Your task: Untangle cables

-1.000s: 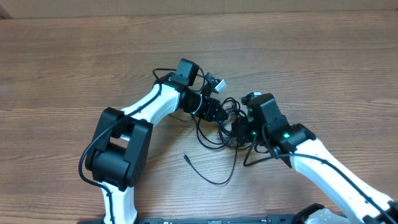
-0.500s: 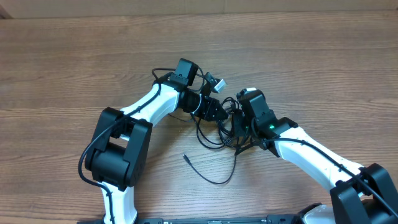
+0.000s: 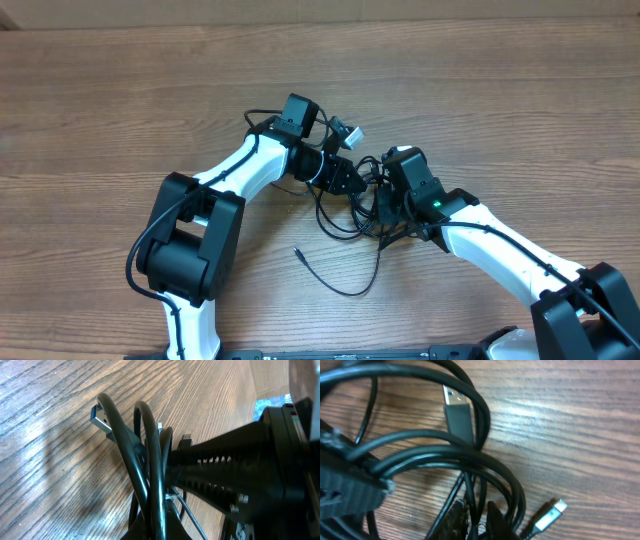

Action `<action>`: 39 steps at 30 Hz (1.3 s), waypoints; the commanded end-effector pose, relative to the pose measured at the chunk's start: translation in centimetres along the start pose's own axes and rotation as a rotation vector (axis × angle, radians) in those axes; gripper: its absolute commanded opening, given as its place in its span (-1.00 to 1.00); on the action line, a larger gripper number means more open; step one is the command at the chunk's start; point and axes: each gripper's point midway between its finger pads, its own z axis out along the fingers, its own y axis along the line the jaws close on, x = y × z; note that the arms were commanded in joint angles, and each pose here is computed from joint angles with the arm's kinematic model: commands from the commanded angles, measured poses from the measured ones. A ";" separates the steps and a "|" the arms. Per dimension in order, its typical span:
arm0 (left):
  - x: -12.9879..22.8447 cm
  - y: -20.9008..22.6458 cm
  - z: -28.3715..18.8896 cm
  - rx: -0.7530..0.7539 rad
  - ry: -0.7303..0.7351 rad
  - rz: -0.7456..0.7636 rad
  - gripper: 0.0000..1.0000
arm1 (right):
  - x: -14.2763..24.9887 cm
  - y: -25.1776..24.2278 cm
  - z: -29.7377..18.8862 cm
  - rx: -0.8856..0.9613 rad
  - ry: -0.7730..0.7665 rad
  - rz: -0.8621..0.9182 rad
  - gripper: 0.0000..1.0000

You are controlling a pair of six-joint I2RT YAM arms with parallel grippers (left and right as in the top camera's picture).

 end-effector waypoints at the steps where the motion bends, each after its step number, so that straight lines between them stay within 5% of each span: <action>1: 0.3 -0.1 0.0 0.032 0.002 0.008 -0.92 | -0.8 0.5 -0.3 -0.014 -0.016 -0.001 -0.93; 15: -0.2 2.2 -1.4 -0.039 -0.032 -0.049 -0.91 | -1.2 2.6 -6.5 -0.154 -0.055 -0.005 -0.93; 28: -0.2 1.0 -1.3 0.028 -0.030 -0.039 -0.91 | -0.6 2.4 -5.8 -0.143 -0.022 0.019 -0.85; 39: -0.3 -1.5 -1.5 0.169 -0.045 0.059 -0.92 | -0.6 2.1 -5.7 -0.122 -0.023 0.053 -0.50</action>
